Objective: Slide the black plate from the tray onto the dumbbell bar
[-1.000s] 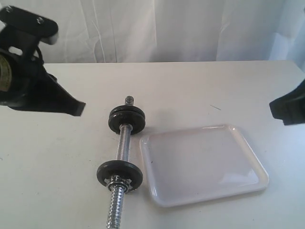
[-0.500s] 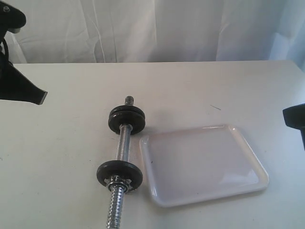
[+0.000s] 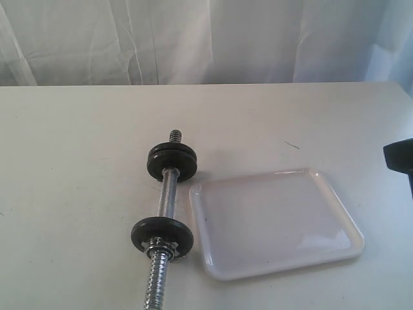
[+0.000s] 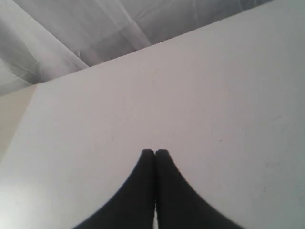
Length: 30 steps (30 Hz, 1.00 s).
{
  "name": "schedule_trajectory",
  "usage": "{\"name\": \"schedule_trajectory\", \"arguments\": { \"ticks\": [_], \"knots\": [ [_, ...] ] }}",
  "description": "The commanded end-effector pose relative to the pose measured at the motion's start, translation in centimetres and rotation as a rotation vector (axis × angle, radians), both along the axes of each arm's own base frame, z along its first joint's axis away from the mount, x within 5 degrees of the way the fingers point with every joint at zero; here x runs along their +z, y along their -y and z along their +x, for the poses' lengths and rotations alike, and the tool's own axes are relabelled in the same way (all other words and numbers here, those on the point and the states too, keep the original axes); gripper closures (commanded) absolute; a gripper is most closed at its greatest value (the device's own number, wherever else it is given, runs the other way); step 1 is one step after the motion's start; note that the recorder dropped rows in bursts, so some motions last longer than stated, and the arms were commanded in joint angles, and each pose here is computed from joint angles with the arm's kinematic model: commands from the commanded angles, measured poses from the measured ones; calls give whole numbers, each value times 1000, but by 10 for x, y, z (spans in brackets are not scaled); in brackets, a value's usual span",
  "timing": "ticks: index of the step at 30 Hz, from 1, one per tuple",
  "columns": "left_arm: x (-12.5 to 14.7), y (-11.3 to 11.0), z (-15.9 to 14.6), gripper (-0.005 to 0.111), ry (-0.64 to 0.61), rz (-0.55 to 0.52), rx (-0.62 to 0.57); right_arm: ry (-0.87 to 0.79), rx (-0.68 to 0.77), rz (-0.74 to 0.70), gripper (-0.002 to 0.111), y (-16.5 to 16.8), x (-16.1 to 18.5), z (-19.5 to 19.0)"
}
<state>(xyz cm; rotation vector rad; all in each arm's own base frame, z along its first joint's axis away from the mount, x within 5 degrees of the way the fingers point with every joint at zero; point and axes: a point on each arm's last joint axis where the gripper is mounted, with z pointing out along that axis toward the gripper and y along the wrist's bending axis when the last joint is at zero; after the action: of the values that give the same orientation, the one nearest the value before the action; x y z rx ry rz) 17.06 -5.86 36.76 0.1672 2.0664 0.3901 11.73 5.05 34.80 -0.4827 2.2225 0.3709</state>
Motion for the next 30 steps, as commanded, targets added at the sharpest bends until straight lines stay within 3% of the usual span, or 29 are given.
{"name": "schedule_trajectory", "arguments": {
  "ticks": [1,4,6,12,15,19,25,30],
  "knots": [
    [11,-30,-16,107,61,-262,69,15,4,6,108,0,0,0],
    [15,-47,-36,107,71,-475,158,15,4,6,108,0,0,0],
    [18,-58,-52,107,95,-551,222,17,3,6,108,0,1,0],
    [25,-85,-83,107,150,-406,343,18,3,7,108,0,1,0],
    [23,-88,-91,107,142,-412,363,18,3,7,108,0,1,0],
    [18,-80,-83,107,87,-416,294,19,3,7,108,0,1,0],
    [-15,-50,-68,107,90,-300,-138,19,2,5,108,0,1,0],
    [-61,-47,-71,107,52,-269,-192,19,2,5,108,0,1,0]
  ]
}}
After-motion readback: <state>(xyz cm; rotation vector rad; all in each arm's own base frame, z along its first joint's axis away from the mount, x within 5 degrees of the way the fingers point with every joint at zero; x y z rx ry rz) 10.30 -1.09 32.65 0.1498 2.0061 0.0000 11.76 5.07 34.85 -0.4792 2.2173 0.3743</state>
